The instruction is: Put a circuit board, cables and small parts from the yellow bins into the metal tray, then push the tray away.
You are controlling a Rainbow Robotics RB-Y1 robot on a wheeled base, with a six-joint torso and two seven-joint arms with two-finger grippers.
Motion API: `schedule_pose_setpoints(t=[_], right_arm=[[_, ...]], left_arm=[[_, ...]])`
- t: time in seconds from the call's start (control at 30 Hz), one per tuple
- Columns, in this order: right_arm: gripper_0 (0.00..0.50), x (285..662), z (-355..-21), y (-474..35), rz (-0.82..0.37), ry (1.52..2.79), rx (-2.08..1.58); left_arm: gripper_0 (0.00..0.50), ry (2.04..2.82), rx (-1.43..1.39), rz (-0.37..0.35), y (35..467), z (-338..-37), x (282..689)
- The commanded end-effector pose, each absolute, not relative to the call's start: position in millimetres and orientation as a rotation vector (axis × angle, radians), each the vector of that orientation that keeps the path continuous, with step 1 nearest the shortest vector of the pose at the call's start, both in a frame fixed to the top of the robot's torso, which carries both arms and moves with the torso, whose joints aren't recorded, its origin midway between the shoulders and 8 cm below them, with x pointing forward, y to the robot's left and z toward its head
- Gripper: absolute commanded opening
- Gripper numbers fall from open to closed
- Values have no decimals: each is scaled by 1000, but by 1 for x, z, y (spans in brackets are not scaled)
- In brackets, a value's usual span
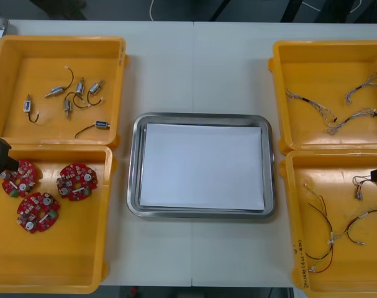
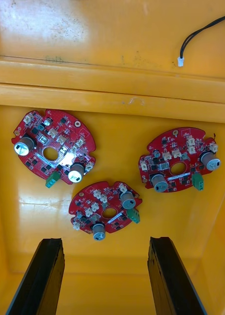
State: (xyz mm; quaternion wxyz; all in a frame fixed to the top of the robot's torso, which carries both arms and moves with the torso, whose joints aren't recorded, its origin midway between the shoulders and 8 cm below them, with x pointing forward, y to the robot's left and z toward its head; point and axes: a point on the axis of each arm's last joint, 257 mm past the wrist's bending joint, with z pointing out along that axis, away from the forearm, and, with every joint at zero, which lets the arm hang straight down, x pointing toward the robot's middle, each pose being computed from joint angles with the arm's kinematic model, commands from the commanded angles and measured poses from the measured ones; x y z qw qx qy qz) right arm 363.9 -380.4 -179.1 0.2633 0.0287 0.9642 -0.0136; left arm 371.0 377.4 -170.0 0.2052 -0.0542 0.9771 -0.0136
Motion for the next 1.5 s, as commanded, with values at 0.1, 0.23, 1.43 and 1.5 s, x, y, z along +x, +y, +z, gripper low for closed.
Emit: schedule_pose_setpoints(t=[0.1,0.23,1.43,1.5], right_arm=[[500,358,-172,-394,-86,2603,99],[500,358,-172,-394,-86,2603,99],[500,358,-172,-394,-86,2603,99],[500,358,-172,-394,-86,2603,99]], left_arm=[[500,2698,-46,55,394,-154,368],[500,2698,-46,55,394,-154,368],[500,2698,-46,55,394,-154,368],[500,2698,-46,55,394,-154,368]])
